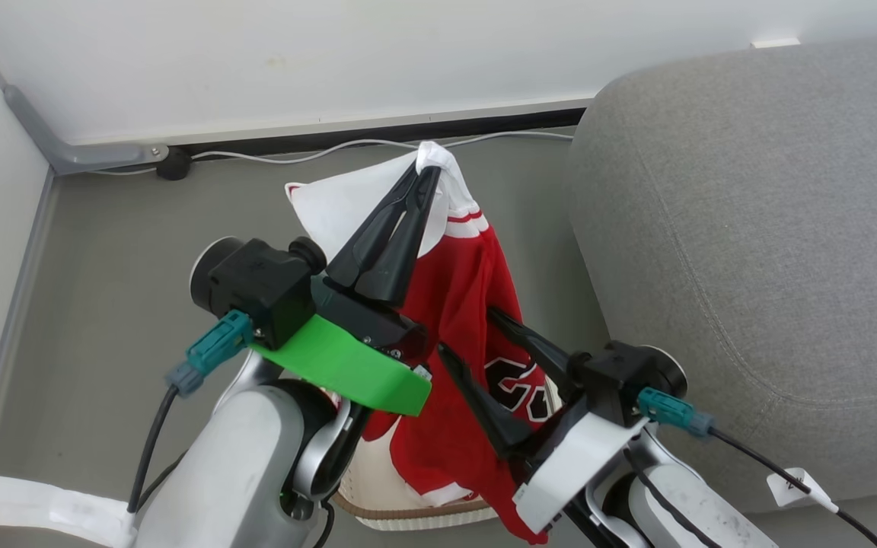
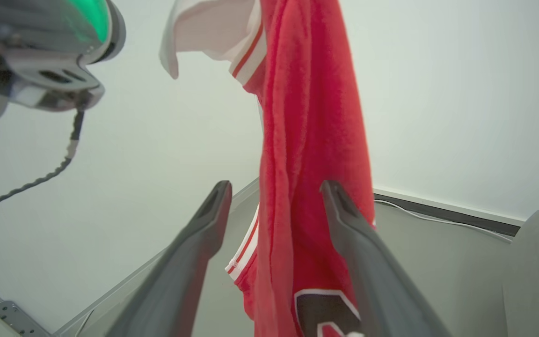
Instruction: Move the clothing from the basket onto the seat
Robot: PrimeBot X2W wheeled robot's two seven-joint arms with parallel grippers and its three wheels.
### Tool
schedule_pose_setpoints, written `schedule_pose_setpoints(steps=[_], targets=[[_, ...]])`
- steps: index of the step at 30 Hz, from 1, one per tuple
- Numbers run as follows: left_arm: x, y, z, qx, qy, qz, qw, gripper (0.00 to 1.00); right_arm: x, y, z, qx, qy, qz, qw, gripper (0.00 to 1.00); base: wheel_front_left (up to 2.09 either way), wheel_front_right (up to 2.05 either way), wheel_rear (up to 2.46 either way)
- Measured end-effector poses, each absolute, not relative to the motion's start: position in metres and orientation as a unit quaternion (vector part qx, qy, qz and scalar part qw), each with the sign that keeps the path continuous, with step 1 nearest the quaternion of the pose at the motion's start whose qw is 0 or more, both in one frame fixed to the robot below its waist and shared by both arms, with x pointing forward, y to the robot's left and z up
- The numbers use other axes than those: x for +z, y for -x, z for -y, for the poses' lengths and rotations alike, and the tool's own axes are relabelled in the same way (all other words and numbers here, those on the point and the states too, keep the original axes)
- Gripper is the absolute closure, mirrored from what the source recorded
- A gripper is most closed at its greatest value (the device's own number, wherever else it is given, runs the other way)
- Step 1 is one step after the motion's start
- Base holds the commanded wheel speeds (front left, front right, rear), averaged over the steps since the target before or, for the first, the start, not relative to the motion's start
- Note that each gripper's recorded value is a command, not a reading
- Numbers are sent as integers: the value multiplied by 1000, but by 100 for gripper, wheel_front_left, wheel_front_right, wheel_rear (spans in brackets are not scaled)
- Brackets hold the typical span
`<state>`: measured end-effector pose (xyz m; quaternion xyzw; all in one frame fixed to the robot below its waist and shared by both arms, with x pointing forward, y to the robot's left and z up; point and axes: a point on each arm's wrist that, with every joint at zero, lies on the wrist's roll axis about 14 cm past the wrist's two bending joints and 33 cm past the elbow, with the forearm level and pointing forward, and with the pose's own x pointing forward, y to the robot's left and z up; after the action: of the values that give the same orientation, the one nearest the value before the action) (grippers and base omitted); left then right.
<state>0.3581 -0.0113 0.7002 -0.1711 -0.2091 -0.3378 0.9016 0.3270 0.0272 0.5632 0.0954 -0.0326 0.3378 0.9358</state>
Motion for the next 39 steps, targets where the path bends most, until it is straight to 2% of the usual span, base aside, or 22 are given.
schedule_pose_setpoints(steps=[1,2,3,4,21,22,23,24,26,33,39], targets=[[700,-358,11,-338,171,208,902,100,562,-328,-28,338,-94,31,936,35,0,0,0],[699,-358,11,-338,171,206,902,100,561,-330,-28,338,-92,30,936,65,0,0,0],[699,-359,11,-336,171,206,903,100,561,-331,-28,339,-91,29,936,65,0,0,0],[699,-358,11,-336,172,206,903,100,561,-332,-29,339,-91,29,936,100,0,0,0],[696,-355,13,-339,172,200,903,100,558,-336,-34,350,-92,19,932,100,0,0,0],[697,-355,13,-340,172,200,903,93,559,-336,-34,349,-92,21,932,100,0,0,0],[697,-355,13,-340,172,201,902,71,560,-337,-34,350,-92,22,932,100,0,0,0],[697,-355,13,-340,171,201,902,53,562,-338,-34,349,-91,25,932,100,0,0,0],[698,-354,13,-341,171,203,902,0,565,-340,-32,347,-91,32,933,100,0,0,0],[698,-351,15,-349,157,208,900,0,580,-358,-20,328,-85,58,939,100,0,0,0],[680,-348,23,-361,143,179,904,0,592,-379,5,294,-75,82,949,100,0,0,0]])
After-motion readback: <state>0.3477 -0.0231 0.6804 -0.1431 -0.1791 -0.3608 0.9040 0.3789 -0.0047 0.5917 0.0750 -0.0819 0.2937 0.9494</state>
